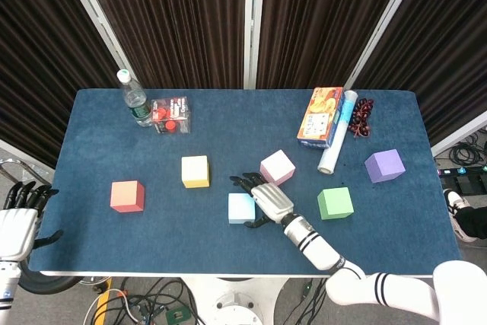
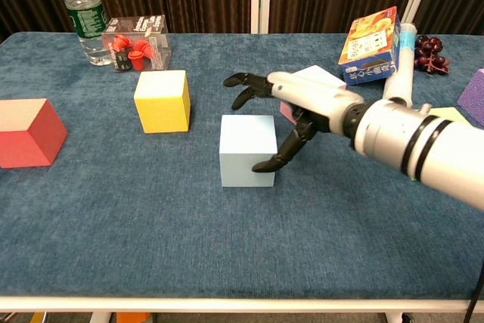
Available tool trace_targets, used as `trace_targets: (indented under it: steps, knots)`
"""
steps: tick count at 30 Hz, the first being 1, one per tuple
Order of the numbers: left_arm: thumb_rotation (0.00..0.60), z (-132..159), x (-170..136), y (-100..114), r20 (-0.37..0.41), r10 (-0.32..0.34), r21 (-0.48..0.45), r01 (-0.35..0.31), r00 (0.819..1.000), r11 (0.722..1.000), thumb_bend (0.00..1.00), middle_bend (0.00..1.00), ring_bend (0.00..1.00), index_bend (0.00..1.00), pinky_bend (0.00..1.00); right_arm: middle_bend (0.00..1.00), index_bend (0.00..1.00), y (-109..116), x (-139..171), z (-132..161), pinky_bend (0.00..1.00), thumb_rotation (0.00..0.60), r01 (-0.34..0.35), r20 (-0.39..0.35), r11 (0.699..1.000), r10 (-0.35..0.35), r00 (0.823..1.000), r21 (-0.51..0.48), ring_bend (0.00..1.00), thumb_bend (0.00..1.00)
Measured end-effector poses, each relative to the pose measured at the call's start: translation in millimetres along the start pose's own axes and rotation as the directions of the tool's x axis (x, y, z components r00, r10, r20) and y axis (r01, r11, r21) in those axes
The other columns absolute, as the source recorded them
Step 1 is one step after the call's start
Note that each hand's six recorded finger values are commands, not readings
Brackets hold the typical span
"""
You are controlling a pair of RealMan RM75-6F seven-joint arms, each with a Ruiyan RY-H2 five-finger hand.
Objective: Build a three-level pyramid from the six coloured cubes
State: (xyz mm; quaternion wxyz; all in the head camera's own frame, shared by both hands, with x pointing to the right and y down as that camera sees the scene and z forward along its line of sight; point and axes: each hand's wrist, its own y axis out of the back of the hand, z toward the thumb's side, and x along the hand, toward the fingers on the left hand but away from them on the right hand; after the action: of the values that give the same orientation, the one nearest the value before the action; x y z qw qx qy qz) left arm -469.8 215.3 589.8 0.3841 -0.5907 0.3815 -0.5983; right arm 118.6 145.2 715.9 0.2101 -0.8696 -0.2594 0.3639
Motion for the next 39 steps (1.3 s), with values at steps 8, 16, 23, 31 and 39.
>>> trace_targets:
  steps: [8,16,23,31,39]
  knots:
    - [0.600,-3.3,-0.8,-1.2,-0.002,0.002,-0.004,-0.002,1.000,1.000,0.00,0.17,0.08,0.22,0.03,0.43,0.12,4.6,-6.6,2.5,0.01,0.600,0.087,-0.031,0.996,-0.087,0.996,-0.006,0.13,0.20]
    - [0.600,-3.7,-1.7,-1.8,-0.003,0.003,-0.005,-0.003,1.000,1.000,0.00,0.17,0.08,0.22,0.03,0.42,0.12,45.5,-22.5,-0.1,0.01,0.600,0.162,-0.035,0.987,-0.161,0.986,0.010,0.13,0.20]
    - [0.600,-3.5,-1.5,-1.3,-0.008,0.001,-0.004,-0.001,1.000,1.000,0.00,0.17,0.08,0.22,0.03,0.40,0.12,50.8,-44.1,-10.4,0.01,0.600,0.113,-0.003,0.992,-0.113,0.994,0.062,0.11,0.20]
    - [0.600,-3.7,-1.1,-0.3,-0.016,0.000,-0.001,0.000,1.000,1.000,0.00,0.17,0.08,0.22,0.03,0.39,0.12,51.2,-62.9,-14.5,0.01,0.600,0.097,0.009,0.993,-0.097,0.995,0.064,0.11,0.20]
    - [0.600,-2.8,0.5,-1.4,-0.018,-0.005,0.004,0.005,1.000,1.000,0.00,0.17,0.08,0.22,0.03,0.38,0.11,48.4,-73.2,-16.9,0.01,0.600,0.084,0.013,0.994,-0.086,0.996,0.074,0.10,0.20]
